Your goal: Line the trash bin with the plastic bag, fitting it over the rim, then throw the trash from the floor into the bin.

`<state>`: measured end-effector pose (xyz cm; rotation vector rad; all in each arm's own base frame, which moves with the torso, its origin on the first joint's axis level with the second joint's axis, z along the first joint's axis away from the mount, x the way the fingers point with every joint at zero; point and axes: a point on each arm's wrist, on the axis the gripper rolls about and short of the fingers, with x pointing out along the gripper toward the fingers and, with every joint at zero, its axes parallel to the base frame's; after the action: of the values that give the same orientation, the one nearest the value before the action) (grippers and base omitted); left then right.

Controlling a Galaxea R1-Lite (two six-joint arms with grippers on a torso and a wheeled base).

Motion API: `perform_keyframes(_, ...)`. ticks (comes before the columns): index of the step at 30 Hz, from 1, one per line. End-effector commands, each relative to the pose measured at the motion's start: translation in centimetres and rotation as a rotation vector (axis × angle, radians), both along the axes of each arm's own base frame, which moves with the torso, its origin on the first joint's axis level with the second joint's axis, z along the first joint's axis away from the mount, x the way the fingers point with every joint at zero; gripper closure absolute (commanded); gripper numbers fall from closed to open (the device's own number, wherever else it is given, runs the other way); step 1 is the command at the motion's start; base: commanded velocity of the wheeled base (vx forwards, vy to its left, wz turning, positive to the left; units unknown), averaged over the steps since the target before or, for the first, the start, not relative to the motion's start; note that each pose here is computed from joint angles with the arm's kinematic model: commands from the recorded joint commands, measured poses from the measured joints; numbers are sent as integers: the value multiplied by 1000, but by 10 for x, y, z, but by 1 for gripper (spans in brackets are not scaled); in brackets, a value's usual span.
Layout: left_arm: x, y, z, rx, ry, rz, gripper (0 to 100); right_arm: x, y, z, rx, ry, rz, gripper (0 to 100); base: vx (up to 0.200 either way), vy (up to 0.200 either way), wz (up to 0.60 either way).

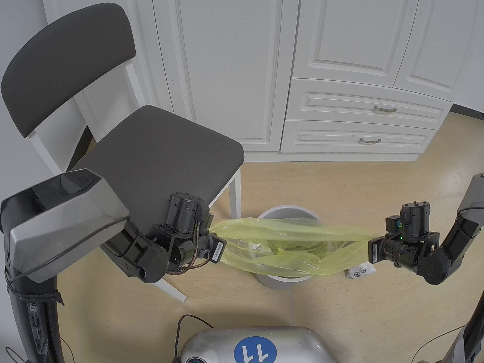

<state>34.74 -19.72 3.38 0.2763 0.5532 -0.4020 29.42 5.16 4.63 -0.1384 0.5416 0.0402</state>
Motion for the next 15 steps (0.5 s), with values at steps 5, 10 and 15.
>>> perform_keyframes(5, -13, 8, -4, 71, 60, -17, 100, -30, 2, 0, -92, 57, 65, 100, 0, 0, 0)
perform_keyframes(10, -16, 5, -11, 69, 87, -47, 100, -40, 7, -4, -124, 84, 109, 100, 0, 0, 0)
perform_keyframes(15, -27, 0, -15, 62, 110, -99, 100, -53, 4, -2, -185, 107, 149, 100, 0, 0, 0)
